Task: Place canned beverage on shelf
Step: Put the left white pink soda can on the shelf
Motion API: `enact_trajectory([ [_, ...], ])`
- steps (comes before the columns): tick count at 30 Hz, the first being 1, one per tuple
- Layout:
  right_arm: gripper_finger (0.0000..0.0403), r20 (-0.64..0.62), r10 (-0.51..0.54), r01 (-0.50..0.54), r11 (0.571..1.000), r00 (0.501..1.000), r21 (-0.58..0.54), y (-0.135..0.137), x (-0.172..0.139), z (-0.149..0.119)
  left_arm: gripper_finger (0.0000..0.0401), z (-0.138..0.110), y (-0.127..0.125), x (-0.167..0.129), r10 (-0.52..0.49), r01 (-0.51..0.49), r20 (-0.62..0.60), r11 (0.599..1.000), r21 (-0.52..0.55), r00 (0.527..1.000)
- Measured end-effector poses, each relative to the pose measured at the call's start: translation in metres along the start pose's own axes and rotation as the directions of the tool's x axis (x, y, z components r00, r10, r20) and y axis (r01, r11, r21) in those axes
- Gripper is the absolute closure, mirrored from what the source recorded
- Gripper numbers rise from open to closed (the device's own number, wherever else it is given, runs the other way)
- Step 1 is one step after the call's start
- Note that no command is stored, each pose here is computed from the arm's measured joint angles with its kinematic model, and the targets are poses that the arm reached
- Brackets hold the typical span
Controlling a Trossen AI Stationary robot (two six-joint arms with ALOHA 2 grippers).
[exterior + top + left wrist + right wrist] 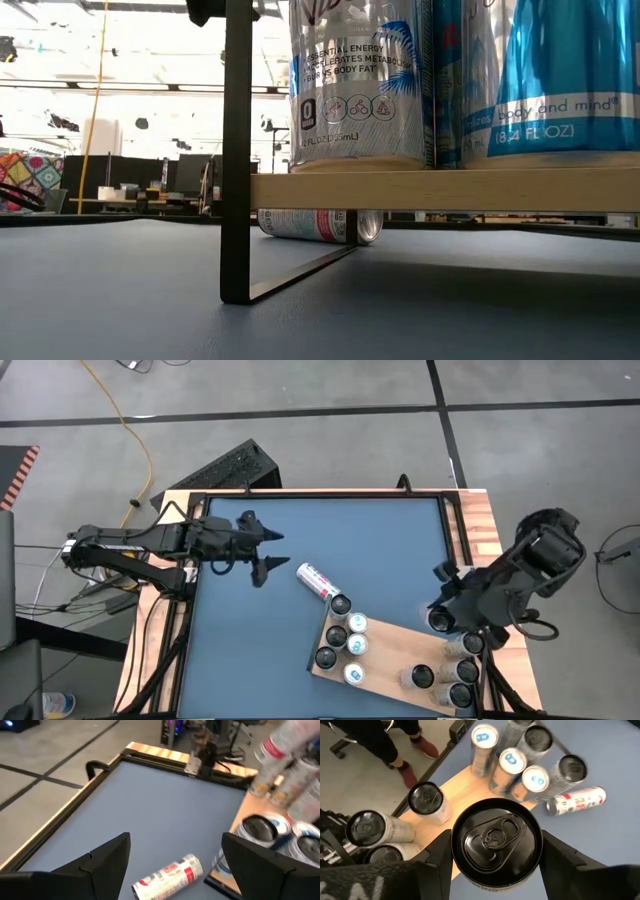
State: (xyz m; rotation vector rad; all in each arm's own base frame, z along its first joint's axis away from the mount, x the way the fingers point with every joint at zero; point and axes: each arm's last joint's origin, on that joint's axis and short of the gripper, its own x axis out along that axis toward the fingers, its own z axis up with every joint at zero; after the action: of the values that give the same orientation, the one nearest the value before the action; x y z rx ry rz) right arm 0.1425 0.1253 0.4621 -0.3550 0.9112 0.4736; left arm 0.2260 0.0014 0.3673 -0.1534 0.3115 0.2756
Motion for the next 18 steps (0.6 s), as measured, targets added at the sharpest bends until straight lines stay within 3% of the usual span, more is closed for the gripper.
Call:
enact_trajectory([
  [8, 0.0189, -0.002, 0.11, -0.11, 0.992, 0.994, -0.067, 0.015, 0.038, -0.033, 0.0104, 0.005, 0.002, 0.0, 0.098, -0.092, 0.064, 0.992, -0.091, 0.993],
  [12, 0.0189, 0.056, 0.159, -0.154, 0.984, 0.986, -0.086, 0.019, 0.046, -0.057, 0.0104, 0.008, 0.003, 0.0, 0.143, -0.129, 0.098, 0.982, -0.138, 0.985],
  [18, 0.0189, 0.24, 0.177, -0.167, 0.984, 0.955, -0.058, 0.014, 0.048, -0.083, 0.0104, 0.011, 0.006, -0.001, 0.211, -0.189, 0.138, 0.969, -0.157, 0.968],
])
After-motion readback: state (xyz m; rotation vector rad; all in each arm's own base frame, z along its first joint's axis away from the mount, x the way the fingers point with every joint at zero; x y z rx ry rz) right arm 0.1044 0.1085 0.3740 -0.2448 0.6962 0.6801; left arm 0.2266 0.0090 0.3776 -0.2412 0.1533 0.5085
